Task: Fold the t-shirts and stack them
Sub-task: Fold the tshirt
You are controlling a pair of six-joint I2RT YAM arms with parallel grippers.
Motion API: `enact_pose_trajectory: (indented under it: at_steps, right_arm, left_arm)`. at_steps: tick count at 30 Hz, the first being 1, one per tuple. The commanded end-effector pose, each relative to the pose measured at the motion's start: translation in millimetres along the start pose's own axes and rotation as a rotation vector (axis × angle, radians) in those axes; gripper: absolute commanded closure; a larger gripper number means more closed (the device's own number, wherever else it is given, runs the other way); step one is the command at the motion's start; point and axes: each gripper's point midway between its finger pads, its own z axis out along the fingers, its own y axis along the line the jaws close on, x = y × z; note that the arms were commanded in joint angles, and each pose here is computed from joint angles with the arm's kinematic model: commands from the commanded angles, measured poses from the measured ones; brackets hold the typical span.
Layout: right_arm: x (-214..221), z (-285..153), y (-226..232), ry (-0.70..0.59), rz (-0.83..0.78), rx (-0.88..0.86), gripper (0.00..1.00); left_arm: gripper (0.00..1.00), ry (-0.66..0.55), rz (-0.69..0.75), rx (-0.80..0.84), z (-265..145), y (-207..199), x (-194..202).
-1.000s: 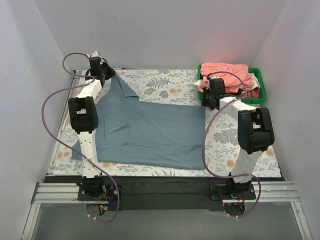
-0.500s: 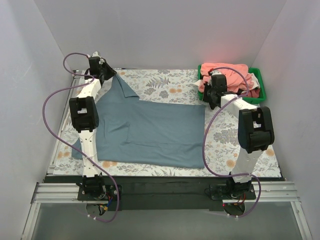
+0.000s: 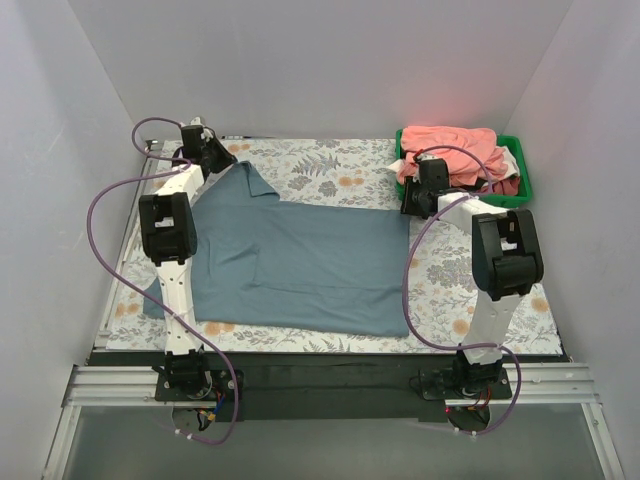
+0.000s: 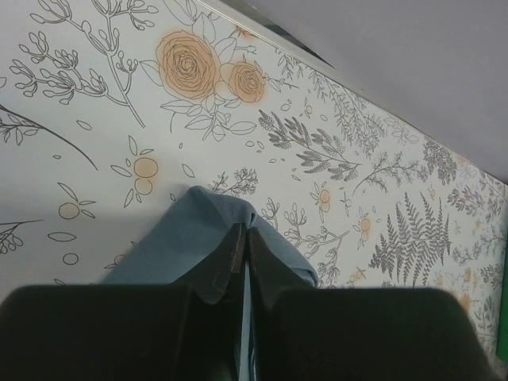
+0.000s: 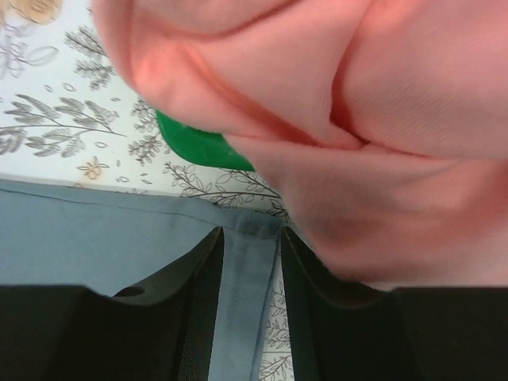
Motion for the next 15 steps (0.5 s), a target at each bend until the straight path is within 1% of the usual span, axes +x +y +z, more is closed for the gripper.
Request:
enact_pose_trajectory:
  at_steps: [1,6,9,10,12,13,15]
  right_arm:
    - [-6,12,-6,-0.017,0.001,0.029,0.57]
    - [-5,20,-9,-0.011,0.002,0.044,0.57]
    - [-5,23,-9,-0.008,0.002,0.046,0.59]
    - [-3,24,-10,-0.004,0.001,0.047,0.63]
    - [-1,24,-9,0.000,0.004,0.045,0.68]
    - [-1,23,-8,0.001,0.004,0.039,0.74]
    - [2,23,-7,0.009,0.009,0.031,0.79]
  left_arm:
    - [1.00,-0.104,0.053,0.076,-39,-43,-51]
    - [1.00,-0.117,0.064,0.077,-46,-46,-56]
    - [1.00,-0.127,0.070,0.074,-49,-45,-60]
    - [1.00,-0.132,0.072,0.075,-50,-46,-62]
    - [1.00,-0.137,0.073,0.073,-52,-45,-65]
    - [1.00,-0.138,0.073,0.071,-53,-44,-66]
    - [1.00,-0.142,0.071,0.071,-53,-43,-68]
